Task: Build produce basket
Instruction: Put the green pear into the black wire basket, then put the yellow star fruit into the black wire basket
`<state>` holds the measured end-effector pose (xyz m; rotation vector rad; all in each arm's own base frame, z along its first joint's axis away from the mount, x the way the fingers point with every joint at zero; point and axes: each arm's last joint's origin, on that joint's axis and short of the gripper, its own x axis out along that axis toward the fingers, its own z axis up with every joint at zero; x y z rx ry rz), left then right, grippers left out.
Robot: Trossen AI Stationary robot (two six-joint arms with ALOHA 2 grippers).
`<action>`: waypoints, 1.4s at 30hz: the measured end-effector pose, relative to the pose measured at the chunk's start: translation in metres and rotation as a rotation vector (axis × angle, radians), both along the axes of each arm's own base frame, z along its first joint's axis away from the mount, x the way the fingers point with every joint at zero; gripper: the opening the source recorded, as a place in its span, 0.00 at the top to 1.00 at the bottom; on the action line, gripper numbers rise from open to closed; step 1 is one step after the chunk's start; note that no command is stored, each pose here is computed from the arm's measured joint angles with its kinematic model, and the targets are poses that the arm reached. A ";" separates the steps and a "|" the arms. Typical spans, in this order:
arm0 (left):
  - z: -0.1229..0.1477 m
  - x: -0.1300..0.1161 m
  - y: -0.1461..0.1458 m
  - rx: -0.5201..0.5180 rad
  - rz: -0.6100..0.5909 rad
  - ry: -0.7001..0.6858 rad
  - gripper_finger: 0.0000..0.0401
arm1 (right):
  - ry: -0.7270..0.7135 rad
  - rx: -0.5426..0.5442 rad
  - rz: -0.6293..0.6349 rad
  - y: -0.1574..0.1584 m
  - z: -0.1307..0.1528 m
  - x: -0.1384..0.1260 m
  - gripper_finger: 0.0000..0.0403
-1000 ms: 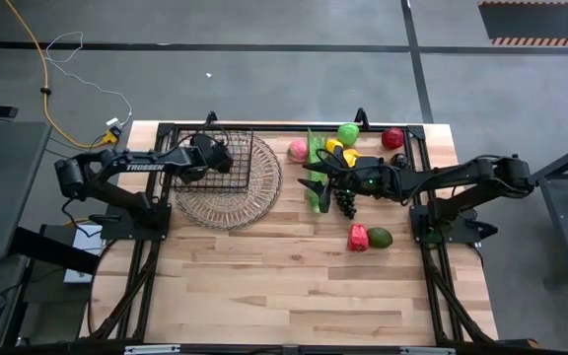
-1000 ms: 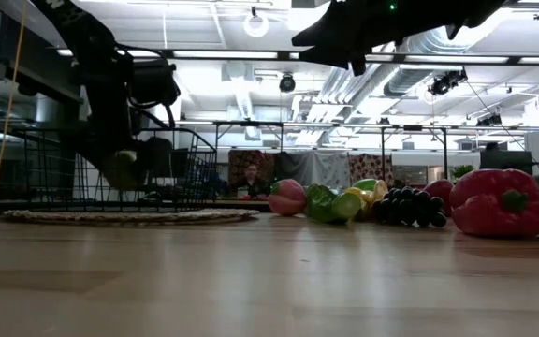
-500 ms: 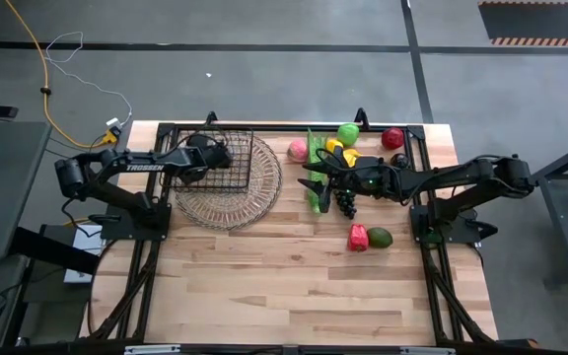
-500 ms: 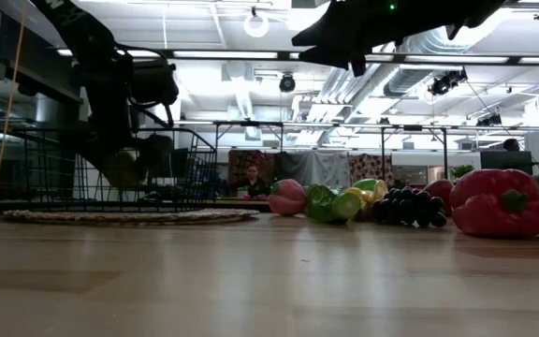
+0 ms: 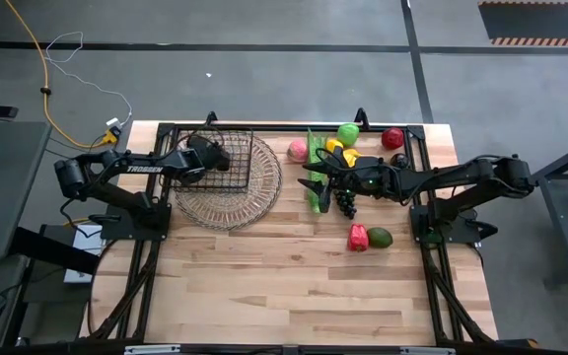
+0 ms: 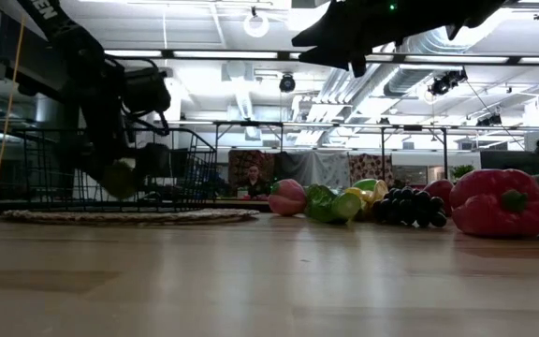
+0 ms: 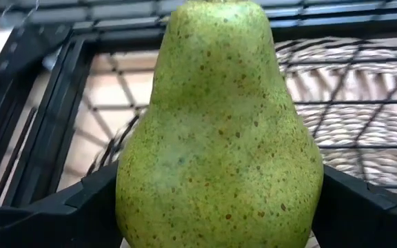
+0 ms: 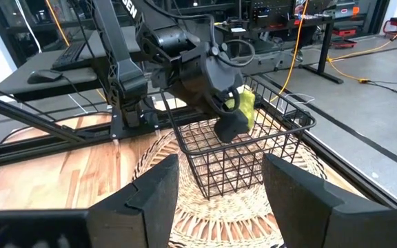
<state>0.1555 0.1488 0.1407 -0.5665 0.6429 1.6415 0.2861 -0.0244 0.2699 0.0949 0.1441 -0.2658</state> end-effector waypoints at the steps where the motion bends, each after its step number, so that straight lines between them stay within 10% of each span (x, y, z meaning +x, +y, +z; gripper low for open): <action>1: 0.001 0.001 0.001 0.006 -0.015 0.005 0.15 | 0.000 0.000 0.000 0.000 0.000 0.000 0.50; 30: -0.002 0.004 0.004 0.037 -0.048 0.081 0.01 | -0.001 0.002 -0.001 0.000 0.000 0.000 0.50; 42: 0.085 0.021 0.005 0.141 -0.326 -0.004 0.00 | 0.000 -0.001 -0.001 0.000 0.000 0.000 0.50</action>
